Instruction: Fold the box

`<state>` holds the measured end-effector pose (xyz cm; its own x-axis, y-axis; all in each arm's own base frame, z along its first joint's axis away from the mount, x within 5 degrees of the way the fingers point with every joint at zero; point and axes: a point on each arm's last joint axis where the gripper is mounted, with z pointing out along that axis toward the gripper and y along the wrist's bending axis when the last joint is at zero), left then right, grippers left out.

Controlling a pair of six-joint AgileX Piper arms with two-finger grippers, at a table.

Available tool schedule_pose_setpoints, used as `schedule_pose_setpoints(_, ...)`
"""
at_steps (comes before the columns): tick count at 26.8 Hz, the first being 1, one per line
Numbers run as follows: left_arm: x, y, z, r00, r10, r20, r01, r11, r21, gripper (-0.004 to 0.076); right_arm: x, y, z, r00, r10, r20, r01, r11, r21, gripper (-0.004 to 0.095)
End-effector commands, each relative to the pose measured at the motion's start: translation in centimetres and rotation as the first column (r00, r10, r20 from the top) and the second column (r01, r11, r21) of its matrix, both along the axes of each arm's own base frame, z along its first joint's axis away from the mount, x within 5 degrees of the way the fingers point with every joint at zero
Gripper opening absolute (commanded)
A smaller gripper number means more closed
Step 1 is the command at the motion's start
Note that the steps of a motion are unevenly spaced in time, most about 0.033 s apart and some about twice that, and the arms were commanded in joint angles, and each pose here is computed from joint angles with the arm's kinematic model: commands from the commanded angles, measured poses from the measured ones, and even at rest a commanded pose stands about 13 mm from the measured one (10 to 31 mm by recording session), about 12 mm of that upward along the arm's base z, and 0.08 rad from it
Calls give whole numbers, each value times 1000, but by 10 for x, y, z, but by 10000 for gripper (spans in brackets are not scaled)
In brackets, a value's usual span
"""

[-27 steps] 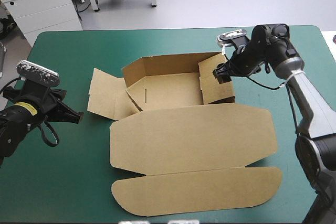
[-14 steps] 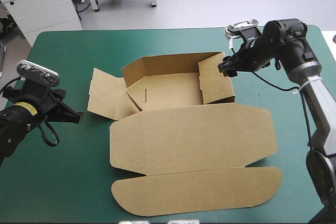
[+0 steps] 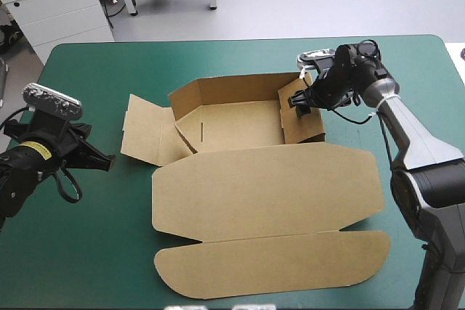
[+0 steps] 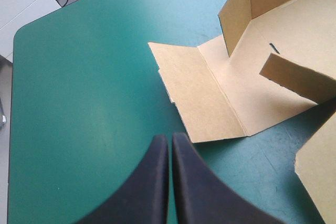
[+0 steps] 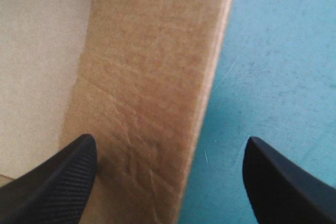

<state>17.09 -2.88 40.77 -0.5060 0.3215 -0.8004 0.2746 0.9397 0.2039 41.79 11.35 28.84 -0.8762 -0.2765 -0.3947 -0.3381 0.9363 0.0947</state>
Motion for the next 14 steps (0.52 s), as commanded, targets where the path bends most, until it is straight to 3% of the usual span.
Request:
schedule_pose_setpoints(1, -3, 0, 15, 995, 1, 96, 2, 999, -35, 7, 0, 0, 25, 995, -11, 96, 7, 999, 42, 714)
schedule_pose_setpoints(5, -3, -1, 15, 996, 0, 88, 3, 999, -39, 7, 3, 3, 22, 995, -17, 97, 11, 998, 69, 644)
schedule_pose_setpoints(8, -3, -1, 14, 996, 0, 85, 3, 999, -38, 7, 4, 3, 21, 995, -19, 100, 12, 997, 74, 423)
schedule_pose_setpoints(12, -2, -1, 14, 997, 0, 83, 3, 999, -38, 7, 3, 4, 21, 995, -20, 93, 12, 996, 87, 42)
schedule_pose_setpoints(13, -2, -1, 14, 997, 0, 79, 3, 999, -37, 7, 3, 4, 21, 996, -20, 91, 12, 996, 86, -25)
schedule_pose_setpoints(14, -2, -1, 13, 997, 0, 73, 2, 999, -36, 7, 3, 4, 21, 996, -20, 91, 12, 996, 86, -12)
